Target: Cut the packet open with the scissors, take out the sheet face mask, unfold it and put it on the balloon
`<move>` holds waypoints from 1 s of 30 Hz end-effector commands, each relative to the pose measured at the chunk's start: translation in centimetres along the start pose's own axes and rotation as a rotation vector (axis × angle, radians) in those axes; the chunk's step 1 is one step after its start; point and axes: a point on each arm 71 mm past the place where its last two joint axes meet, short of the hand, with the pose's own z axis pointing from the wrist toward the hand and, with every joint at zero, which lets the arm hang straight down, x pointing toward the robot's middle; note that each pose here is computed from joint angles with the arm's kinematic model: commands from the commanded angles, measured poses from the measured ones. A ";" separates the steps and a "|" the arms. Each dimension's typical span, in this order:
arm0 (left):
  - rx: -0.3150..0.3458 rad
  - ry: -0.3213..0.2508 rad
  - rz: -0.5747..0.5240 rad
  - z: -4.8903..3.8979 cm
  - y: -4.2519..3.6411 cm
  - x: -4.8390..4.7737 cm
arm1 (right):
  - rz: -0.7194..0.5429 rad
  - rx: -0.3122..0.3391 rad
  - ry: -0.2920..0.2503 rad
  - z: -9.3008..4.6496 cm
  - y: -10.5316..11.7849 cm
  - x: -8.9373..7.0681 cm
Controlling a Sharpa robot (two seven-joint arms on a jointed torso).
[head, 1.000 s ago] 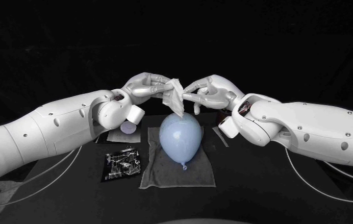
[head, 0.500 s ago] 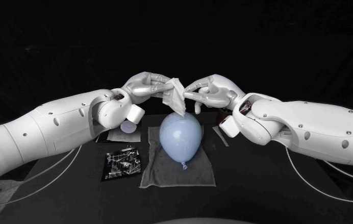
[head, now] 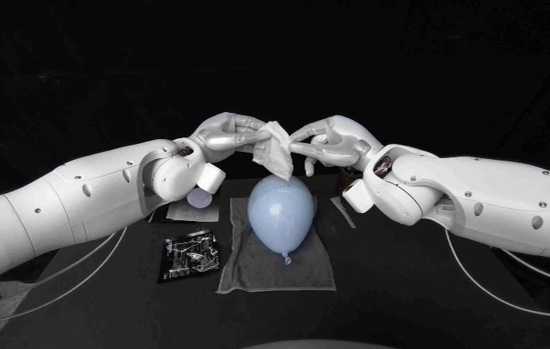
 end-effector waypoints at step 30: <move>0.011 0.016 -0.005 -0.01 -0.29 0.16 | 0.002 0.021 -0.025 -0.1 -0.3 -0.6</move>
